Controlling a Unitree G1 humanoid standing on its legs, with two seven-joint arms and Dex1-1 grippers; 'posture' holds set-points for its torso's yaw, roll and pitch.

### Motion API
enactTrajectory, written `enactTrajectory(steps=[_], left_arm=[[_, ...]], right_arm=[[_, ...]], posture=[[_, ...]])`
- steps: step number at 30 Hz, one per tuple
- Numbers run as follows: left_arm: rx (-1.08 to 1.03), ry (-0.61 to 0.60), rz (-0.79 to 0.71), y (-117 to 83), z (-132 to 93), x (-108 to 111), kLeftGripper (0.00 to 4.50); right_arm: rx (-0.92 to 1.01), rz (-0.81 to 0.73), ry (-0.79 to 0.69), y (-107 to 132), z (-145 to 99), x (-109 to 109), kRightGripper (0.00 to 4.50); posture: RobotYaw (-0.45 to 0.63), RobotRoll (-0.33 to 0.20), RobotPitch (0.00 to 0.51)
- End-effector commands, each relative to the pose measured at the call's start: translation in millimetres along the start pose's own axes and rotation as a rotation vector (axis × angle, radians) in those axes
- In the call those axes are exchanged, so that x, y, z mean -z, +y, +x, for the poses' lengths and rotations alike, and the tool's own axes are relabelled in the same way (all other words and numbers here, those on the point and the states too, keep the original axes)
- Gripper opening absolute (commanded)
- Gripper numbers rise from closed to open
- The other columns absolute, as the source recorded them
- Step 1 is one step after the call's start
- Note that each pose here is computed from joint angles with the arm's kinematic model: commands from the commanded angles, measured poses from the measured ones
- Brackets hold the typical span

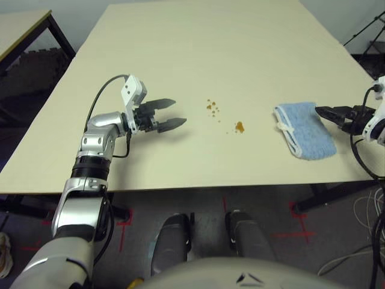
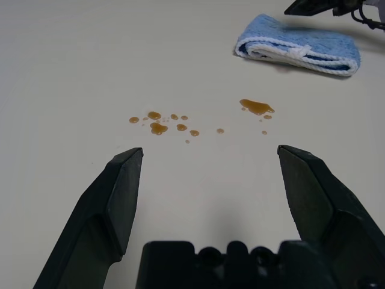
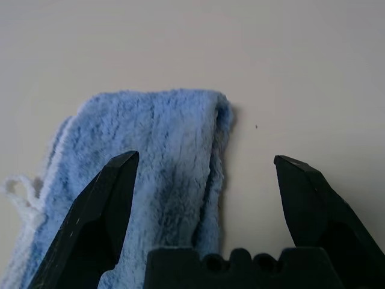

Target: Wipe the water off the table with a rag.

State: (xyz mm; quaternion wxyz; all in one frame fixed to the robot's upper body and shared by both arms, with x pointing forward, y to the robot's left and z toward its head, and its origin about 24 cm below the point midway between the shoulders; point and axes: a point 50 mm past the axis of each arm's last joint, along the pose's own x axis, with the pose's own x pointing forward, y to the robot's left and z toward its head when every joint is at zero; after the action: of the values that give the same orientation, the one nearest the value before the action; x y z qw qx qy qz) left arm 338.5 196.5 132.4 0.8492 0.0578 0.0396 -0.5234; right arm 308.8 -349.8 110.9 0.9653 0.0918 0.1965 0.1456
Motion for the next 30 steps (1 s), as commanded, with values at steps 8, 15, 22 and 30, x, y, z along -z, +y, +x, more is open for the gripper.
enactTrajectory(steps=[8,15,22,30], left_arm=[[-0.004,0.017,0.004,1,1,1,4.5],[-0.015,0.017,0.004,3,0,1,4.5],[-0.029,0.017,0.004,5,-1,1,4.5],[-0.047,0.017,0.009,7,-3,0,4.5]], right_arm=[[-0.037,-0.024,0.076,10,11,21,4.49],[-0.106,-0.038,0.115,24,21,31,4.49],[-0.191,-0.055,0.154,40,28,38,3.46],[-0.103,-0.14,0.116,36,33,32,0.48]], posture=[[-0.18,0.0,0.097],[-0.18,0.0,0.101],[-0.18,0.0,0.101],[-0.17,0.0,0.101]])
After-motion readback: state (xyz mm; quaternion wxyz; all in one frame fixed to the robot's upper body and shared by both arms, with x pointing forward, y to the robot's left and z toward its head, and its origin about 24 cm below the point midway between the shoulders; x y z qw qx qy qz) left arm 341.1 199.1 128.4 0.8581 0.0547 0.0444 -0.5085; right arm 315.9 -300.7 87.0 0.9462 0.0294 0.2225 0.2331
